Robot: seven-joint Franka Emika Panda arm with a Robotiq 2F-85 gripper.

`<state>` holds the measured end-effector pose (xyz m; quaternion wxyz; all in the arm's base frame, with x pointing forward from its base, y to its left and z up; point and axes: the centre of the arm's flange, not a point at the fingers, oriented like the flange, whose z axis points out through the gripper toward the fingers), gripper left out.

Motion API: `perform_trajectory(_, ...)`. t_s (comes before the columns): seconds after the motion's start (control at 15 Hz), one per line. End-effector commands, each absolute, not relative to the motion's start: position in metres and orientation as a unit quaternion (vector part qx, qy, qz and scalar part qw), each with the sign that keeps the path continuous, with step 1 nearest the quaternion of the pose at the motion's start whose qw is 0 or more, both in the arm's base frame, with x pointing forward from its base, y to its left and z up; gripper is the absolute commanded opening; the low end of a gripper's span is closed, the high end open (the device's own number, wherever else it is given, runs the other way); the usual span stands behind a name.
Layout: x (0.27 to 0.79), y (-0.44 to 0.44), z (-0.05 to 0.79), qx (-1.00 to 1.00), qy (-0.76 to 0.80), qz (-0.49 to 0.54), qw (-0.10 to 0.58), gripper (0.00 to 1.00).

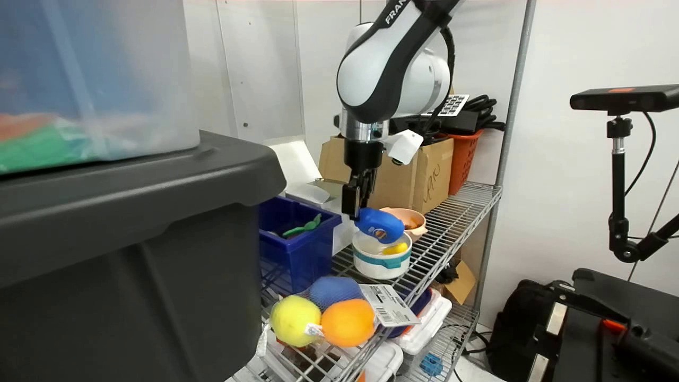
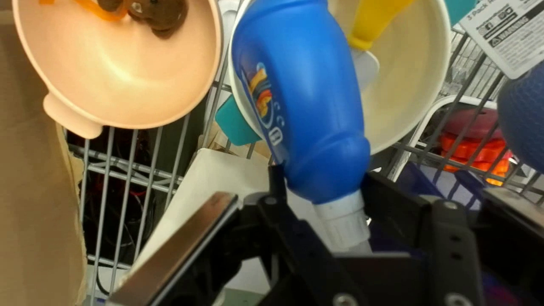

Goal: Pick up the bottle and put it in the bowl

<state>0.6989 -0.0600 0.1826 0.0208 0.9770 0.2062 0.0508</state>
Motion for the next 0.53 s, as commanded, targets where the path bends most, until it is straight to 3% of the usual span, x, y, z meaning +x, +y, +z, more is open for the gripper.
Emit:
perform_trajectory(0.0, 0.702, -0.071, 0.202, 0.977, 0.205, 0.059, 0.011, 0.23)
perform_trajectory(0.47, 0.710, -0.080, 0.217, 0.979, 0.193, 0.073, 0.009, 0.23)
